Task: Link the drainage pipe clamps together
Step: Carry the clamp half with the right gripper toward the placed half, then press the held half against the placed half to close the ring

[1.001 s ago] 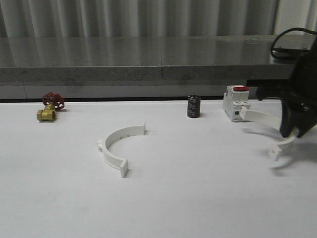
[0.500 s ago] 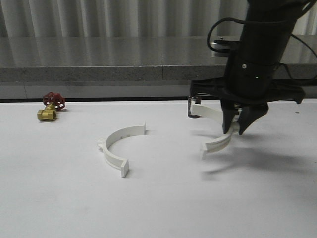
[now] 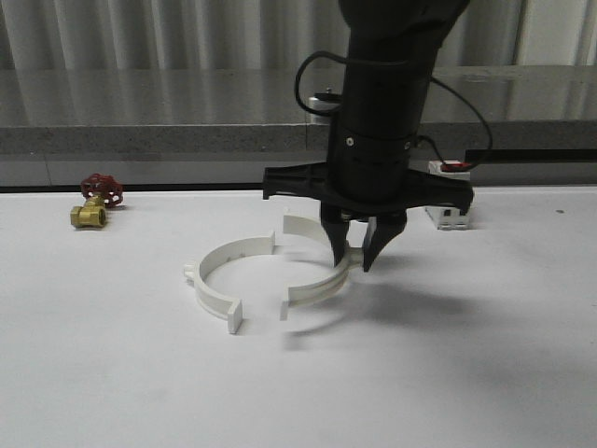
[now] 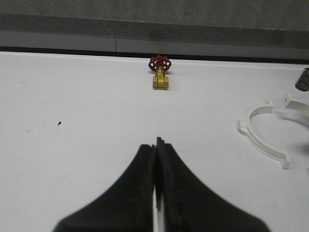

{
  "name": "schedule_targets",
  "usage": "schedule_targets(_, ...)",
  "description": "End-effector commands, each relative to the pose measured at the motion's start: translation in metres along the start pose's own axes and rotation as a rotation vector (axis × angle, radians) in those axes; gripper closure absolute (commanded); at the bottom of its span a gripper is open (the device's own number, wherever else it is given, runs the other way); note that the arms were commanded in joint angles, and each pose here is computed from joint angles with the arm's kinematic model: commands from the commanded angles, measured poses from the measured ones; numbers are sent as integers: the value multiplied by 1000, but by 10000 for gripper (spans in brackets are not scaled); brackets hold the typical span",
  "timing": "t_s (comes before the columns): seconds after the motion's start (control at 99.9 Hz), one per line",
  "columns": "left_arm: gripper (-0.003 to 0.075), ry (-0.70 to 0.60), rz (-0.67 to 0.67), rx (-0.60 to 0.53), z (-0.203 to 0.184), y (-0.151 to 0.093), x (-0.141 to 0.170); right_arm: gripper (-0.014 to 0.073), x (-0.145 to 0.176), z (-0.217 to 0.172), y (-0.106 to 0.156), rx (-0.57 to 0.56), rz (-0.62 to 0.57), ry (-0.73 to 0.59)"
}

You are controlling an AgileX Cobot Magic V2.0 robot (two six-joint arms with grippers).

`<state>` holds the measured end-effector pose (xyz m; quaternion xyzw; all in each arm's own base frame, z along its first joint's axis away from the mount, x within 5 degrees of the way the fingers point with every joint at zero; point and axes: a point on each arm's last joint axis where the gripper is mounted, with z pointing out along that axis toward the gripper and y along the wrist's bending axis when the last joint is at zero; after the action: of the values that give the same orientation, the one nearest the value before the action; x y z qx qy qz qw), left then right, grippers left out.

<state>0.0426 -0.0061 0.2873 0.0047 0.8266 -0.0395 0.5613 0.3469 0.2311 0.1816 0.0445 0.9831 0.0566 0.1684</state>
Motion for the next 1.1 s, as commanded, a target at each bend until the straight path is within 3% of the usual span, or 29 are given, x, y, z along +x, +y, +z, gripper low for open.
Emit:
schedule_targets(0.0,741,-81,-13,5,-3,-1,-13,495,-13,-25,12,-55,12,-83)
schedule_targets(1.091,741,-81,-13,5,-3,-1,-13,495,-12,-14,18,-41,111,-73)
